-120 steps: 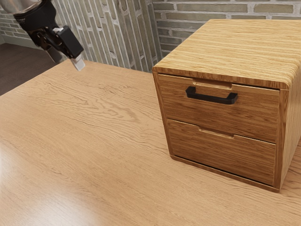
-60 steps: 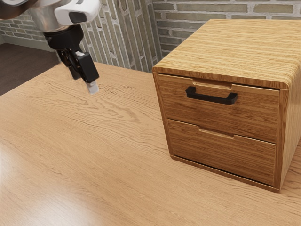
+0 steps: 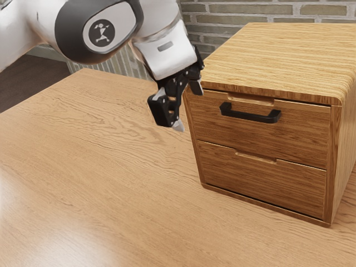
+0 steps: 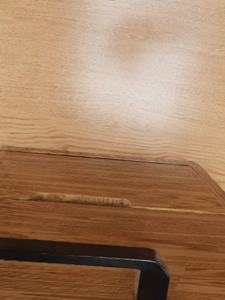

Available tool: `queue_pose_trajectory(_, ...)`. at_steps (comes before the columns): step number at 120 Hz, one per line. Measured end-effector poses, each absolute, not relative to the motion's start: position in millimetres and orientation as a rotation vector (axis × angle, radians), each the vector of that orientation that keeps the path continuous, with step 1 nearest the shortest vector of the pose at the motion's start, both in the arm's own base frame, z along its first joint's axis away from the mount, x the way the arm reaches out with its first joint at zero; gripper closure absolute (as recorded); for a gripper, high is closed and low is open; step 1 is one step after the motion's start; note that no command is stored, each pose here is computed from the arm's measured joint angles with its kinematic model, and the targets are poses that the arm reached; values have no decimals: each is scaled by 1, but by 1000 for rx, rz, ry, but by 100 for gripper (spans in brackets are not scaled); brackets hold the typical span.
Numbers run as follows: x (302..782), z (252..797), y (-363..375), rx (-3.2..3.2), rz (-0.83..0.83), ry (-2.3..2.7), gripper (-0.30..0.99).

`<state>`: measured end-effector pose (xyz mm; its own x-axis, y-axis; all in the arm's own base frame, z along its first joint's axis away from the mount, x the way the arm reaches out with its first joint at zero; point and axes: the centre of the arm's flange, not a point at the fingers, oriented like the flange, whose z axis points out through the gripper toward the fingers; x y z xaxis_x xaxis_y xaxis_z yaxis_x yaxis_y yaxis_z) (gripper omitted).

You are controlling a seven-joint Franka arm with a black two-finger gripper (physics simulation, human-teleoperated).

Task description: Pull the drawer handle with one arm to open the drawer

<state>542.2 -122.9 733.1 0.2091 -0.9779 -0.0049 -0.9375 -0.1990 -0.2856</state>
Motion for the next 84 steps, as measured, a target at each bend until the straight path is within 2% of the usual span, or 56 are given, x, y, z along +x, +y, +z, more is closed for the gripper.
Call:
queue_pose_trajectory(10, 553, 716, -159, -2103, -208, 1961, 0)
queue_pose_trajectory(34, 549, 707, -171, -1880, -93, 2029, 0)
queue_pose_trajectory(53, 548, 705, -178, -1923, -168, 2103, 0)
queue_pose_trajectory(84, 565, 699, -155, -2013, -195, 2070, 0)
